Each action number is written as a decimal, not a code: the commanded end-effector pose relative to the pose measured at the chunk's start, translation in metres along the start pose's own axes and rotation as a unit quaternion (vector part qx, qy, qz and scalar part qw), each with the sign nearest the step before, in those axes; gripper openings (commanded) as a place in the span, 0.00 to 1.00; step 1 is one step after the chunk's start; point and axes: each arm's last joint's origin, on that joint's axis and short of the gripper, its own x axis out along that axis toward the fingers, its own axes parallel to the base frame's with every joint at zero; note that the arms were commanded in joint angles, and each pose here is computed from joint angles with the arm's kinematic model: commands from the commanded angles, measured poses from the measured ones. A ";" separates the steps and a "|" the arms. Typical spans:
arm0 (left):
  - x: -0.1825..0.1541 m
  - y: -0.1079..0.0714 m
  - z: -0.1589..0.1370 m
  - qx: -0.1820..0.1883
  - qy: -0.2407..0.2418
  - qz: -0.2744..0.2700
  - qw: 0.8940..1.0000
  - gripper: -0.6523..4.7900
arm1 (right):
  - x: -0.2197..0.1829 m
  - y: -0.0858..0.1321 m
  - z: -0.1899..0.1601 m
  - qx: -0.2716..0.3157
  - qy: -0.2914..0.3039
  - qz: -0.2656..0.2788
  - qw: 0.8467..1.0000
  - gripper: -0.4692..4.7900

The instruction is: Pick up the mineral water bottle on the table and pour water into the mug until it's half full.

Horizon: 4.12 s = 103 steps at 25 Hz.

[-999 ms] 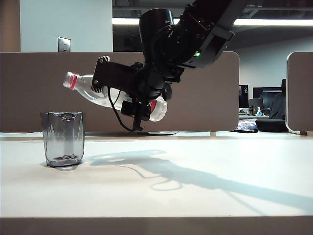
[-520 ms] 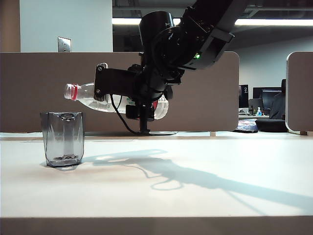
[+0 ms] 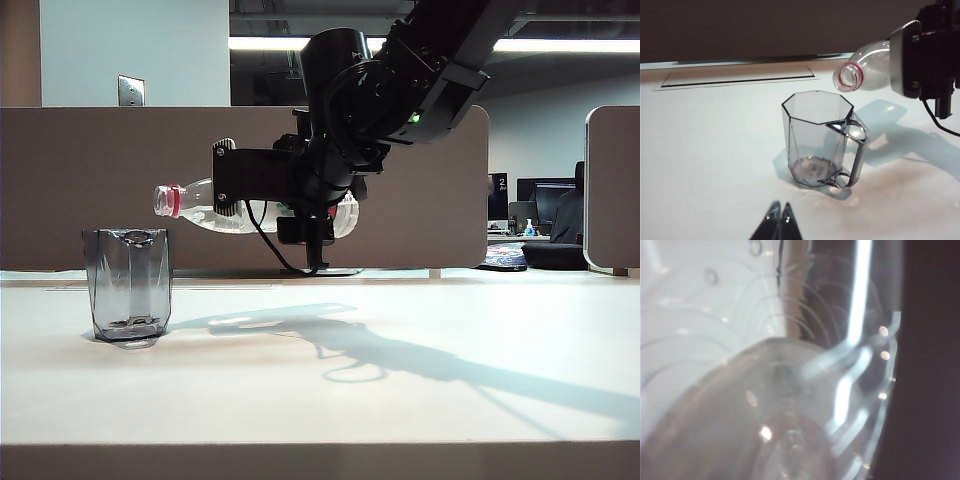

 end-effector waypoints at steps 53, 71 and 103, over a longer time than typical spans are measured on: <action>0.004 0.000 -0.003 0.001 0.028 -0.002 1.000 0.11 | -0.003 -0.020 0.004 -0.054 -0.021 -0.055 0.997 0.57; 0.004 0.000 -0.003 0.001 0.028 -0.002 1.000 0.11 | -0.003 -0.024 0.003 -0.066 -0.019 -0.077 0.995 0.57; 0.004 0.000 -0.003 0.001 0.028 -0.002 1.000 0.11 | -0.003 -0.025 0.003 -0.065 -0.019 -0.081 0.994 0.57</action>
